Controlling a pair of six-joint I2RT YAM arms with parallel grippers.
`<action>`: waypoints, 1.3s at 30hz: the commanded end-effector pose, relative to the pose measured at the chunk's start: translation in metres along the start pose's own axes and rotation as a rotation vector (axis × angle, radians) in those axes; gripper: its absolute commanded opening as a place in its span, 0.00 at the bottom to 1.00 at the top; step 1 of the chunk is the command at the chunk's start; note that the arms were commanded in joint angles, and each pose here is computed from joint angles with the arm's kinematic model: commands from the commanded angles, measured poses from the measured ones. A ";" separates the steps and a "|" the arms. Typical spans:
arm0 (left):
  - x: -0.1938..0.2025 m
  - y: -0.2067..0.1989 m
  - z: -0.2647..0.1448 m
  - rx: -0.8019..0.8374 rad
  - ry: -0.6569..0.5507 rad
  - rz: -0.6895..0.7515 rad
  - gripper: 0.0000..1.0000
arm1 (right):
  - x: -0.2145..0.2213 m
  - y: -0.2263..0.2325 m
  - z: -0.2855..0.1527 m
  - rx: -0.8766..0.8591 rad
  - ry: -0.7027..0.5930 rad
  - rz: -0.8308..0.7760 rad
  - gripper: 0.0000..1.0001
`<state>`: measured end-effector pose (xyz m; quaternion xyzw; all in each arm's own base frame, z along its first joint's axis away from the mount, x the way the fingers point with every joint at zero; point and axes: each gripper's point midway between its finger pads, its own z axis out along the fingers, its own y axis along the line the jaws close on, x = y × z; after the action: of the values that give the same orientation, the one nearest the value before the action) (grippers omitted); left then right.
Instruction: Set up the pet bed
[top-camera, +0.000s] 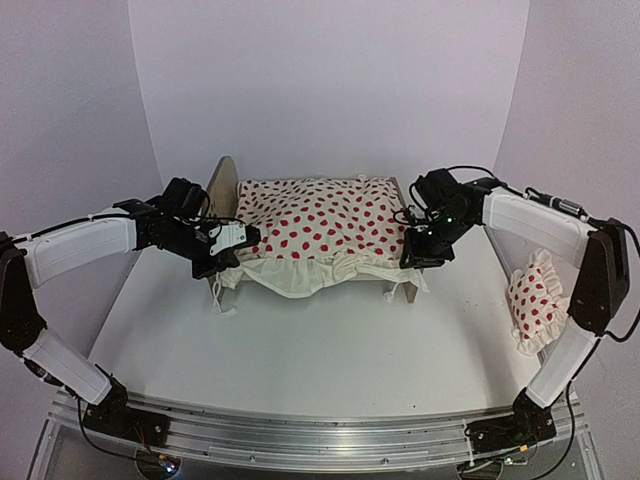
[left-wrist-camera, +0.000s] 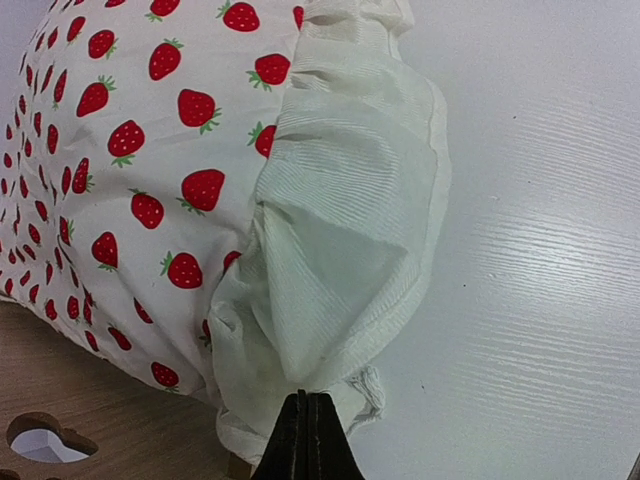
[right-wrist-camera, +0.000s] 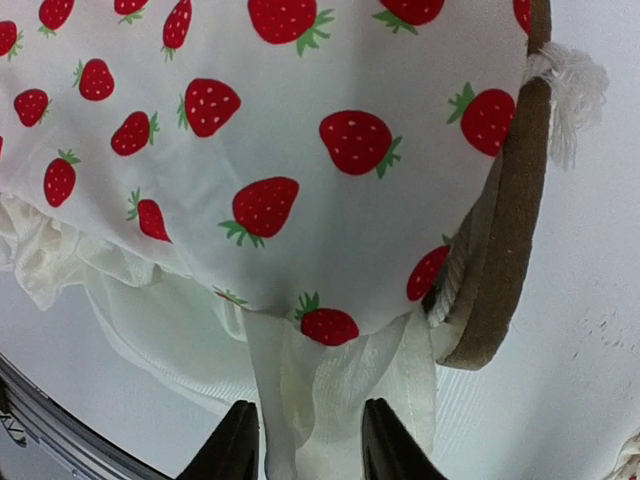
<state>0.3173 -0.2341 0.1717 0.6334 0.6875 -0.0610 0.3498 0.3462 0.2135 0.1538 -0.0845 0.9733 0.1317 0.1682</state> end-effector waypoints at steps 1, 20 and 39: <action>-0.003 -0.006 -0.005 0.036 -0.009 0.049 0.00 | -0.016 -0.025 -0.073 0.096 -0.129 0.059 0.51; 0.013 -0.011 -0.014 -0.033 0.021 0.128 0.02 | 0.099 -0.329 -0.117 0.818 0.278 0.367 0.98; -0.098 0.009 -0.087 0.038 -0.373 -0.111 0.55 | 0.066 -0.293 -0.095 0.491 0.104 0.356 0.00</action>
<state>0.2793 -0.2530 0.2376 0.6211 0.6526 -0.1661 0.4010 0.2832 -0.1345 0.0859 0.1026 0.9758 -0.1872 -0.0478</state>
